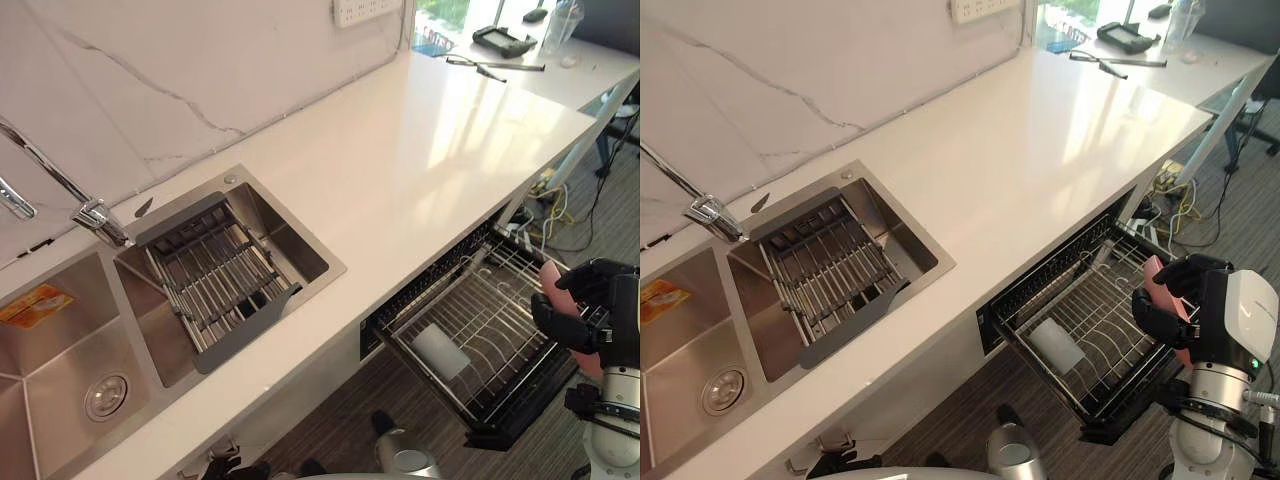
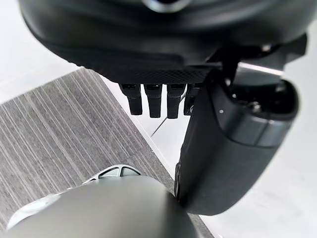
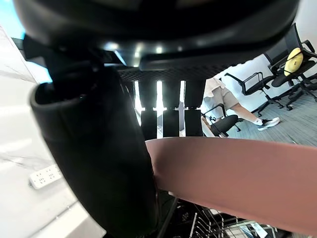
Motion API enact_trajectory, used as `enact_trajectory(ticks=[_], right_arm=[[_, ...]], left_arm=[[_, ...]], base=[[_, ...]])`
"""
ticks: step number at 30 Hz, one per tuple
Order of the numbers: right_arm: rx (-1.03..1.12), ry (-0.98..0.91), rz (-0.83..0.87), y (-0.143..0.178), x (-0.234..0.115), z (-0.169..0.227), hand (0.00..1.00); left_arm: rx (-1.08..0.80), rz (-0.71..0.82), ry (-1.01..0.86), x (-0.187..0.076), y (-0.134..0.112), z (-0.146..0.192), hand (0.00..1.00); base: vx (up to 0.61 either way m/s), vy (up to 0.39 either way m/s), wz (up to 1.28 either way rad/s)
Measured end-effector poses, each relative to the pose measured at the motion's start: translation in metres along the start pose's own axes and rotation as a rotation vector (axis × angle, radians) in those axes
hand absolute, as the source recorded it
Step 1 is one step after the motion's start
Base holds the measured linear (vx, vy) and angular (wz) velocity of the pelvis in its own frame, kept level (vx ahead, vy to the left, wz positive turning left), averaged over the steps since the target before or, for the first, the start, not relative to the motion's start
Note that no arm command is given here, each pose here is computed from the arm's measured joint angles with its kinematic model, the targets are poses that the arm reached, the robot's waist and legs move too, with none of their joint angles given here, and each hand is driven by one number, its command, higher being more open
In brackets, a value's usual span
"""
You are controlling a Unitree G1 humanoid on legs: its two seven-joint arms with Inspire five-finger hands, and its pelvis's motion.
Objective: Walk over to the sink, pick up the cup, carry it to the dishwasher, place the cup inside the dishwasher, then close the dishwasher door
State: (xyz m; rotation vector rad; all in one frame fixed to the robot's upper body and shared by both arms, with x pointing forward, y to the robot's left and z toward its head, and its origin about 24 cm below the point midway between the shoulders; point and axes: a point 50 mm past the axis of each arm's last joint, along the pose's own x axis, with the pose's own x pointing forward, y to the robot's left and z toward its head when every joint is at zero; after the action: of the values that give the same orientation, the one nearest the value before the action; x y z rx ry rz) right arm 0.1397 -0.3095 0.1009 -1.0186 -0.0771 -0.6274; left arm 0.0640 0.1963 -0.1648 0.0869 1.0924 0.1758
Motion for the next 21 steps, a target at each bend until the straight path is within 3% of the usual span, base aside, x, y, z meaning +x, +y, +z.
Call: enact_trajectory(ticks=[21], right_arm=[[-0.016, 0.059, -0.074, 0.009, 0.054, -0.020, 0.30]], left_arm=[[0.033, -0.089, -0.195, 0.002, -0.019, 0.037, 0.90]], base=[[0.01, -0.002, 0.12]])
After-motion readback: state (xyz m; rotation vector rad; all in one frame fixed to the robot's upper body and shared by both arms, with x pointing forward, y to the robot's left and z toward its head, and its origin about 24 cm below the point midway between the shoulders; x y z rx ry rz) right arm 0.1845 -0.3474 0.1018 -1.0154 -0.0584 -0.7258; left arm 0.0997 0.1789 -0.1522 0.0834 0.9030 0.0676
